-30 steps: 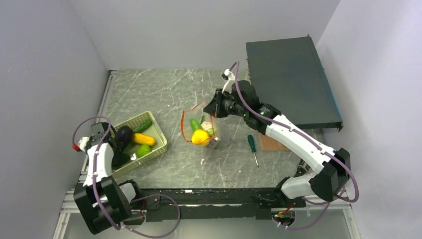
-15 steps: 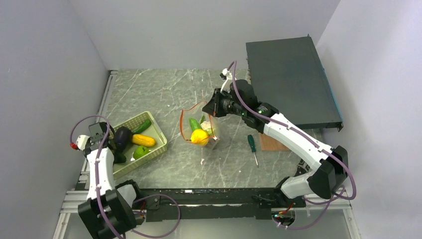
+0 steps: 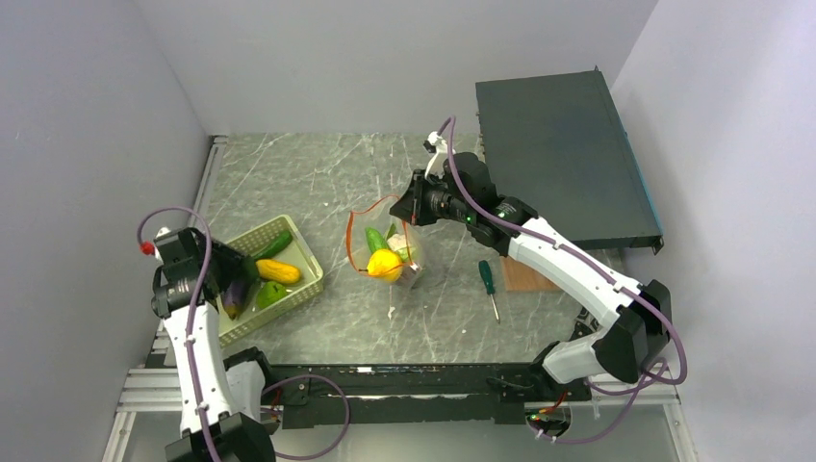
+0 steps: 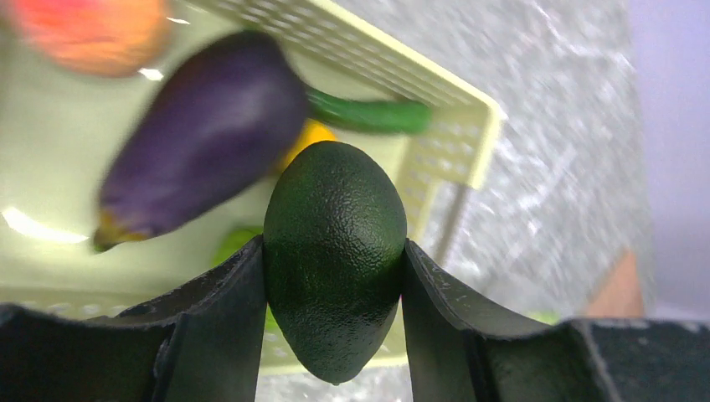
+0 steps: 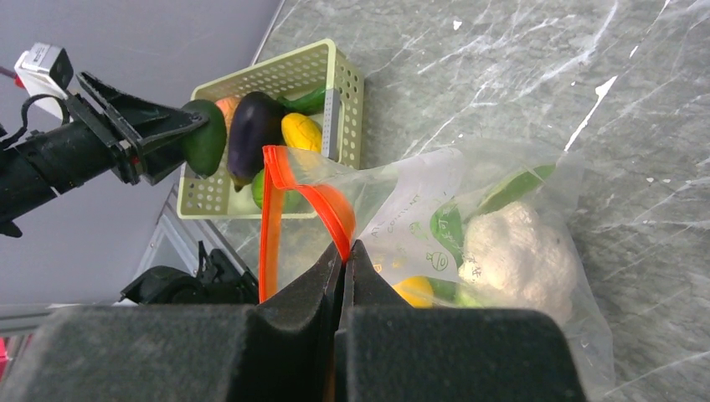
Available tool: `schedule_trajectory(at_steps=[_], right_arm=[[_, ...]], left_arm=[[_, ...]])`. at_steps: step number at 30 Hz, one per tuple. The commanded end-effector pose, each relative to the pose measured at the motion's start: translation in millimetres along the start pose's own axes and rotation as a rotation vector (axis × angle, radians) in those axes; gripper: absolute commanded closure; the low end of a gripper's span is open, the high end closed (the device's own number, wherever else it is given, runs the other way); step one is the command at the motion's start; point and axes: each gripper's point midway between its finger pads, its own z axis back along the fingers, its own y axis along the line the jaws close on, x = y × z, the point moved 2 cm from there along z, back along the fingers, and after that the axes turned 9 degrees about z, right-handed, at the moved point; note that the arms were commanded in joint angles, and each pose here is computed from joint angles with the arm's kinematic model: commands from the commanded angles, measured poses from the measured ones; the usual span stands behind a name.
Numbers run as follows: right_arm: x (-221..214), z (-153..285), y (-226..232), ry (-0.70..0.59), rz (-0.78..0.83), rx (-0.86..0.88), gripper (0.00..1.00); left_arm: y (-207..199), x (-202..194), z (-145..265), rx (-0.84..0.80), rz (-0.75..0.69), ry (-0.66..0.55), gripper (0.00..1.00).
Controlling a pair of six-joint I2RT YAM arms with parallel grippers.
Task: Place the food in the zip-top bag and seal the zipper
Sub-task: Pick up the fake fruit from the bin, then place the fake fruit in the zipper food storage bag.
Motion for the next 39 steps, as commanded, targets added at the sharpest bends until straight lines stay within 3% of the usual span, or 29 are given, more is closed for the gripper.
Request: schedule_trajectory(at_steps=[1, 7, 19, 24, 31, 39], right_arm=[[28.3, 14.3, 17.2, -0.108, 0.028, 0.053, 1.0], [27.6, 15.5, 16.4, -0.102, 0.03, 0.047, 1.0], [25.9, 15.3, 20.1, -0.105, 0.006, 0.071, 1.0], [25.6, 15.7, 22.2, -0.1, 0.003, 0.08, 1.0], [24.0, 14.0, 26.1, -0.094, -0.004, 0.101, 1.0], [22.3, 18.5, 26.1, -0.098, 0.0, 0.094, 1.0]], left_arm=[[-73.2, -26.7, 33.7, -0.441, -0.151, 0.195, 0.96], [-130.5, -68.0, 82.1, -0.81, -0.327, 0.355, 0.95], [-178.2, -149.2, 150.4, -1.12, -0.588, 0.6, 1.0], [-182.4, -178.3, 155.6, -1.125, -0.654, 0.653, 1.0], [-187.0, -206.2, 142.8, -0.982, -0.682, 0.705, 1.0], [-198.8, -227.2, 134.5, -0.936, -0.693, 0.758, 0.75]])
